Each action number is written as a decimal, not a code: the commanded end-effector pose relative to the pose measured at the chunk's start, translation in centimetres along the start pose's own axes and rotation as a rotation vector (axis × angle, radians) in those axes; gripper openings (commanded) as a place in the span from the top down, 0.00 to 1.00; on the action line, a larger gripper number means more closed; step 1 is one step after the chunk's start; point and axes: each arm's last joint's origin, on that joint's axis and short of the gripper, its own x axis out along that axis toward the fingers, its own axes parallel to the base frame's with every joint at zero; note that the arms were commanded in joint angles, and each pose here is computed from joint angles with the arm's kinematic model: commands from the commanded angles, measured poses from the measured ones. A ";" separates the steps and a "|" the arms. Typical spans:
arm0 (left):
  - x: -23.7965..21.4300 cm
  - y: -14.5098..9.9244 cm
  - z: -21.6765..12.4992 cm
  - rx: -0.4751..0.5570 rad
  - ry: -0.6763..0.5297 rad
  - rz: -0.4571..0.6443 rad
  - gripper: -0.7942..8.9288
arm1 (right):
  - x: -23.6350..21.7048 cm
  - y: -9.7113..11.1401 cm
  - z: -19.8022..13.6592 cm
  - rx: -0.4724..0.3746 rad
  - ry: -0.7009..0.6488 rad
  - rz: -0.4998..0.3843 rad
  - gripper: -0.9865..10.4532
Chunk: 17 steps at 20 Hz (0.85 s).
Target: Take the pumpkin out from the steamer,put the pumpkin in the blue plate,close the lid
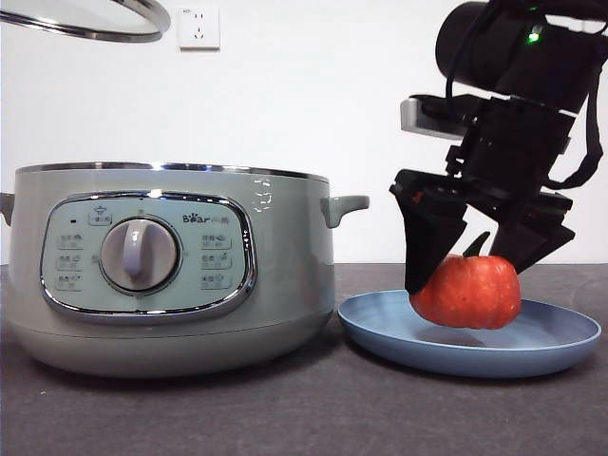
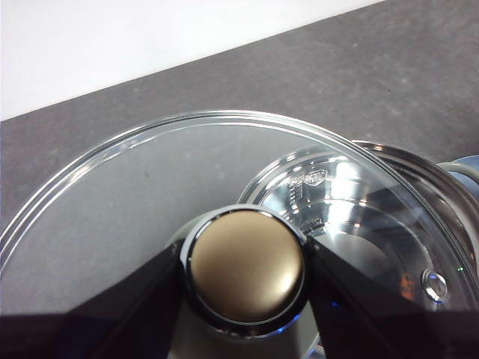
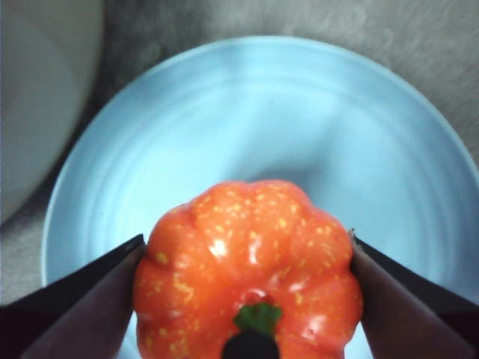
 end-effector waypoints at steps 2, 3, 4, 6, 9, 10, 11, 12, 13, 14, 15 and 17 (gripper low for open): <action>-0.3 0.1 0.8 -0.018 -0.062 0.004 0.93 | 1.2 -0.2 -0.3 0.009 0.036 -0.006 0.90; -0.1 0.1 0.9 -0.018 -0.058 0.004 0.93 | 1.3 -0.4 -0.4 0.014 0.043 -0.008 0.87; 0.0 0.0 0.9 -0.017 -0.055 0.002 0.93 | 1.4 -0.4 -0.5 0.014 0.049 -0.013 0.77; 0.1 -0.1 0.9 -0.015 -0.053 -0.022 0.93 | 1.4 -0.6 -0.5 0.016 0.050 -0.067 0.58; 0.4 -0.2 1.0 -0.014 -0.049 -0.049 0.93 | 1.4 -0.7 -0.5 0.016 0.056 -0.111 0.41; 0.4 -0.2 1.0 -0.013 -0.048 -0.048 0.93 | 1.4 -0.7 -0.5 0.017 0.056 -0.110 0.41; 0.4 -0.2 1.0 -0.014 -0.051 -0.049 0.93 | 1.4 -0.7 -0.5 0.017 0.055 -0.110 0.41; 0.4 -0.2 1.0 -0.015 -0.053 -0.049 0.93 | 1.3 -0.7 -0.5 0.020 0.052 -0.110 0.41; 0.4 -0.2 1.0 -0.015 -0.054 -0.048 0.93 | 1.2 -0.7 -0.4 0.026 0.047 -0.109 0.41; 0.4 -0.2 1.0 -0.015 -0.054 -0.048 0.93 | 0.9 -0.6 -0.4 0.034 0.037 -0.109 0.41; 0.4 -0.2 1.0 -0.016 -0.057 -0.048 0.93 | 0.5 -0.6 -0.2 0.038 0.021 -0.109 0.41; 0.4 -0.2 1.1 -0.018 -0.067 -0.050 0.93 | -0.9 -0.5 -0.1 0.043 -0.017 -0.108 0.41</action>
